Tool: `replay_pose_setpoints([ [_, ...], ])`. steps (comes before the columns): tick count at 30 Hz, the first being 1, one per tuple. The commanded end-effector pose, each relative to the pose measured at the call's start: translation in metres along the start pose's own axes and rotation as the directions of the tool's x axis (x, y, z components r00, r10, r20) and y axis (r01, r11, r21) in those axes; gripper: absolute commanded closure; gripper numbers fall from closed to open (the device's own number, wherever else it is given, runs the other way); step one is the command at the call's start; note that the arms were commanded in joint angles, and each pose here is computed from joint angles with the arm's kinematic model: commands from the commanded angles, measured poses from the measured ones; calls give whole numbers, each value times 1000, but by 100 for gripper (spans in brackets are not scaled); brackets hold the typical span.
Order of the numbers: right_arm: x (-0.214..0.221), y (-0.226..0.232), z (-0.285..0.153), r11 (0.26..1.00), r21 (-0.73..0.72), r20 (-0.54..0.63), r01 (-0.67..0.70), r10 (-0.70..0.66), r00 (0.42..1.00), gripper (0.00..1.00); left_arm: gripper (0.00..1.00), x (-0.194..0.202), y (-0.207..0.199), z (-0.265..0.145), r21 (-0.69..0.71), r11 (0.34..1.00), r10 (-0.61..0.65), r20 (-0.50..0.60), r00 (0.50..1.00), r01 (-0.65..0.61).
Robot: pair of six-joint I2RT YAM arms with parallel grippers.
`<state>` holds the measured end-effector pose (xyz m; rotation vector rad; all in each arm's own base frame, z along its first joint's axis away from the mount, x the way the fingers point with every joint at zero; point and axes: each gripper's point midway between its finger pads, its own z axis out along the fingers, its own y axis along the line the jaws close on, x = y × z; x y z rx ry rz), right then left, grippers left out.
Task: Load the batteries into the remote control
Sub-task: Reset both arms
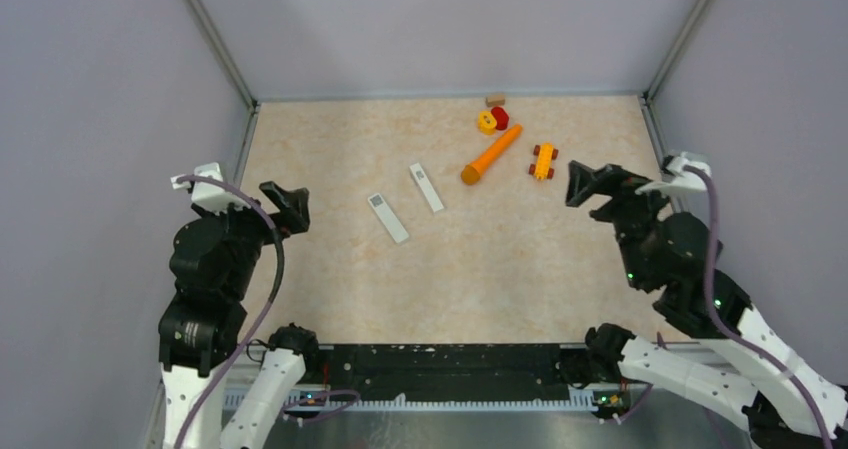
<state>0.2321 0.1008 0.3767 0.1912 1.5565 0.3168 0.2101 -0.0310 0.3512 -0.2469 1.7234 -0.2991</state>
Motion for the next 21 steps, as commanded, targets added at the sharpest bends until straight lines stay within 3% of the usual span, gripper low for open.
replay_pose_setpoints([
  [1, -45, -54, -28, 987, 150, 107, 54, -71, 992, 6, 1, -39, 6, -26, -49, 997, 61, 119, 991, -55],
  [5, -73, -77, -49, 985, 172, 170, 21, -50, 984, 6, 1, -52, 1, -43, -26, 997, 69, 160, 985, -66],
  [11, -98, -94, -68, 983, 183, 216, -29, -11, 976, 5, 1, -48, -12, -48, 50, 996, 61, 137, 989, -69],
  [21, -106, -95, -72, 985, 173, 215, 0, -38, 976, 4, 1, -48, -13, -51, 58, 997, 46, 145, 988, -55],
])
